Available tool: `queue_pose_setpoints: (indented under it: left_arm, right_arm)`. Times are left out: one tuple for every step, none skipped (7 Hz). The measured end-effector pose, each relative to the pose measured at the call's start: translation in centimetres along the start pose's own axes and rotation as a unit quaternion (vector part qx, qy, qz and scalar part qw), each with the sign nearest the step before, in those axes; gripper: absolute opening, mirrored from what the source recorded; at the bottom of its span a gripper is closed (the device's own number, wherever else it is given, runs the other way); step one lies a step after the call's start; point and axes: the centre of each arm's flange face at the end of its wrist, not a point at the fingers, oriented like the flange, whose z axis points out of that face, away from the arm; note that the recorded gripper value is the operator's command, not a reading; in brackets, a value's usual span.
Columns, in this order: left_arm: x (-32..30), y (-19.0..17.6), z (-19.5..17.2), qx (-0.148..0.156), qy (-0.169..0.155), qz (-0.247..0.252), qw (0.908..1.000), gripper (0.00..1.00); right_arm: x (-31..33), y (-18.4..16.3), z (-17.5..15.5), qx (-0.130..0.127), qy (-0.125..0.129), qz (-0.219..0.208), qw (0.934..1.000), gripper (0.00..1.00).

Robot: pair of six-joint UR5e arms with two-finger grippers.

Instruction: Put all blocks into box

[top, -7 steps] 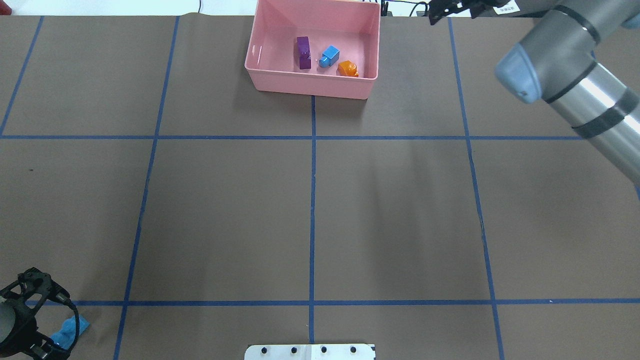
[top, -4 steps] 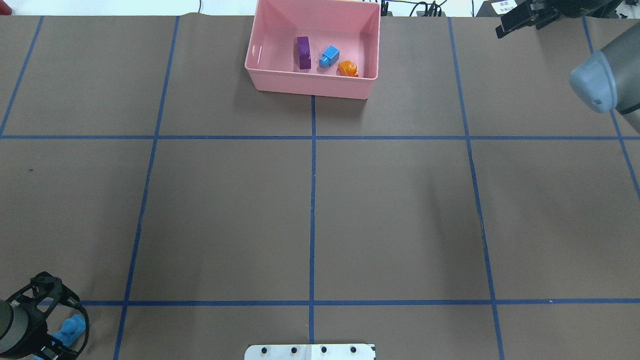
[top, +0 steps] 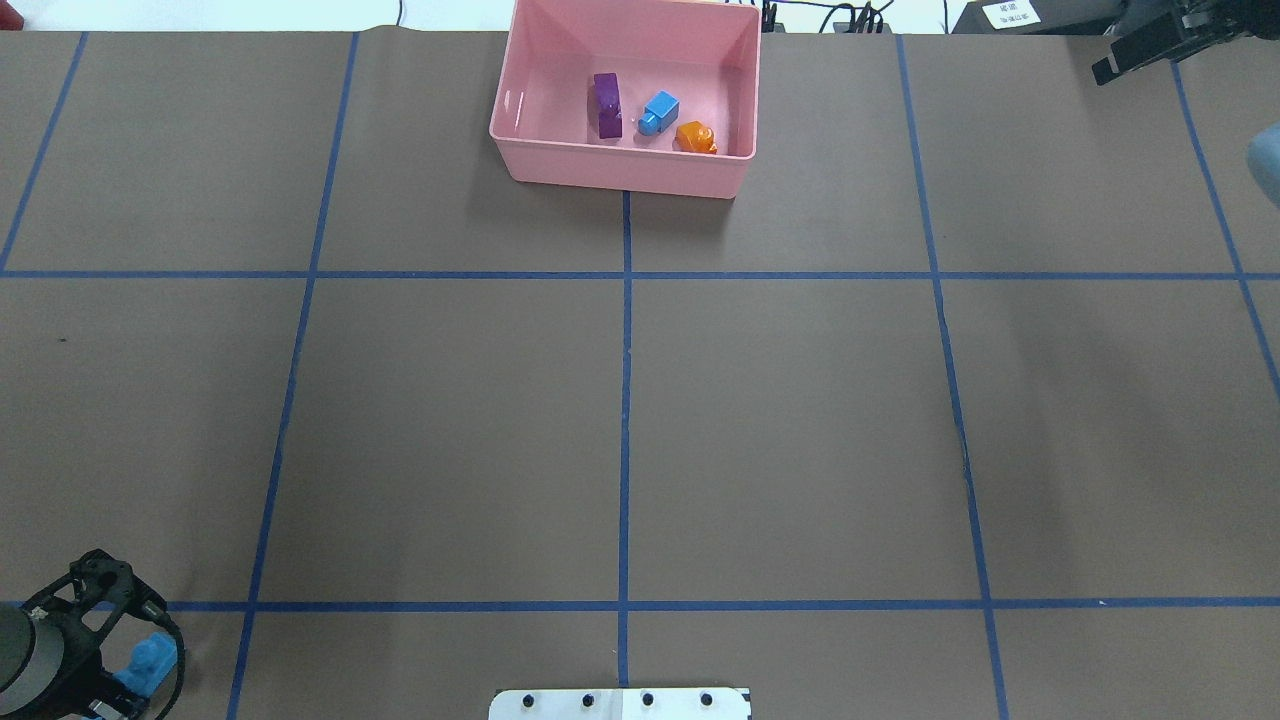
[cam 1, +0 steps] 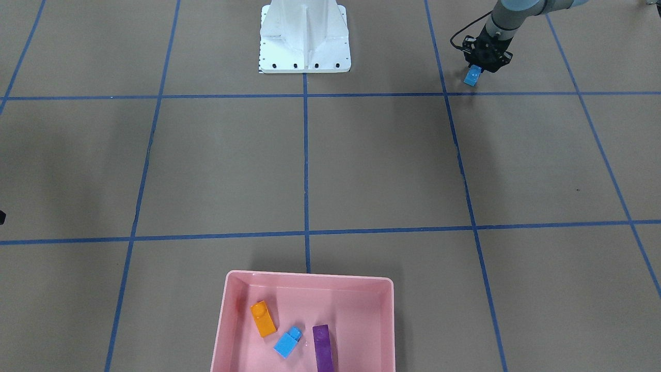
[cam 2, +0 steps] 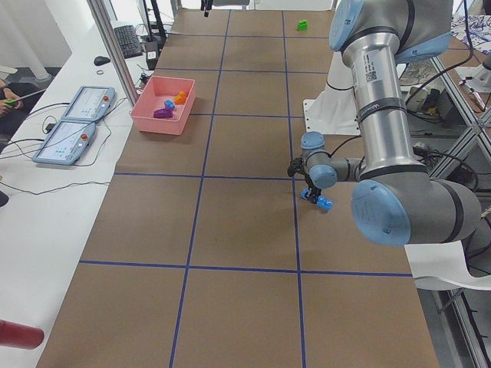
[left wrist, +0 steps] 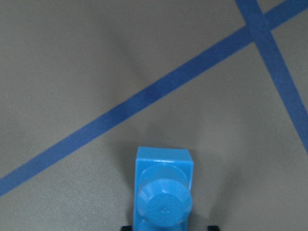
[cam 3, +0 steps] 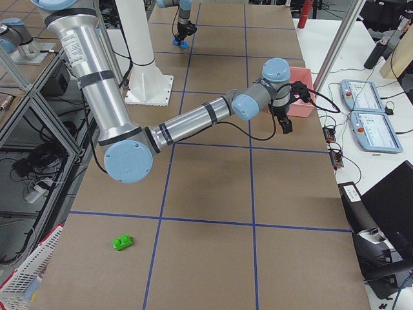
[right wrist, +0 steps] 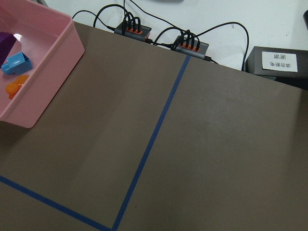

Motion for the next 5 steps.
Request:
queue_pose_setpoints:
  left_arm:
    - [0.4,0.1,-1.0,0.004,0.006,-0.013,0.9999,0.00]
    - [1.1,0.0,-2.4,0.011,0.016,-0.034,0.9992,0.00]
    - [1.8,-0.2,-4.0,0.022,0.027,-0.047,0.9983,0.00]
    - [1.9,-0.8,-5.5,0.035,0.036,-0.058,0.9971,0.00]
    - [1.4,-1.7,-7.1,0.045,0.049,-0.073,0.9951,0.00]
  right_arm:
    - [1.8,1.7,0.1,-0.008,0.004,-0.007,0.9999,0.99]
    - [4.3,4.6,0.7,-0.024,0.011,-0.009,0.9996,0.99]
    - [6.7,8.1,1.6,-0.046,0.015,-0.002,0.9988,0.99]
    - [8.6,11.3,2.4,-0.067,0.016,0.013,0.9975,0.99]
    - [10.3,14.4,3.2,-0.089,0.020,0.031,0.9954,0.99]
